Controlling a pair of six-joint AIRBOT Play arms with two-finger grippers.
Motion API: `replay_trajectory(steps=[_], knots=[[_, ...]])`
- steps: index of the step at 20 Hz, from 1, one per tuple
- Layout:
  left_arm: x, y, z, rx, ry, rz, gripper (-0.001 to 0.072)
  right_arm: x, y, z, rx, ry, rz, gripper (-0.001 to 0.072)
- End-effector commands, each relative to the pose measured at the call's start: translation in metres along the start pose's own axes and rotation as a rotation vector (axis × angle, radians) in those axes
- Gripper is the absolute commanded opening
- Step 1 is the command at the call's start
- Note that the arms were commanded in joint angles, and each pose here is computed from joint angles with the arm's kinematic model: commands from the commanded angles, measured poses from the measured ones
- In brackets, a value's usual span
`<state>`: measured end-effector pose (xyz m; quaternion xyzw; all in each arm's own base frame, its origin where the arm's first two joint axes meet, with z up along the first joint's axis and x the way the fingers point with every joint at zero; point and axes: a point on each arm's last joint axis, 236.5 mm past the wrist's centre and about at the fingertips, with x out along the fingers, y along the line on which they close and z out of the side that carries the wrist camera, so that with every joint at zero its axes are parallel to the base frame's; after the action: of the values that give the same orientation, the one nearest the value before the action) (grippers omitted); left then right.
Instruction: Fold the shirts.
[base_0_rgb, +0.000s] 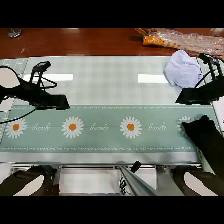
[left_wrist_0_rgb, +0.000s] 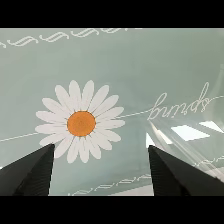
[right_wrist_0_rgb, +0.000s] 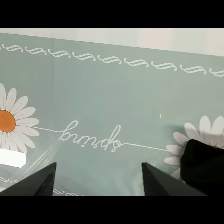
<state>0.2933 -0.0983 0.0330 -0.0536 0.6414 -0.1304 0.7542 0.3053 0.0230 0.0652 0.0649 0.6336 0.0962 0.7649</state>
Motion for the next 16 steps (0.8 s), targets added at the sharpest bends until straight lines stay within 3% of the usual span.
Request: replay_trajectory(steps=[1, 16], knots=[[0.0005, 0.0003, 0.0006, -0.001, -0.001, 0.000, 0.0690, 0.0006, 0.0002, 0.0000, 0.000, 0.002, 0.001, 0.0598], [0.0027, 0.0009, 0.0000, -0.002, 0.005, 0.001, 0.0690, 0.0003, 0.0011, 0.0013, 0.002, -0.005, 0.004, 0.0598]])
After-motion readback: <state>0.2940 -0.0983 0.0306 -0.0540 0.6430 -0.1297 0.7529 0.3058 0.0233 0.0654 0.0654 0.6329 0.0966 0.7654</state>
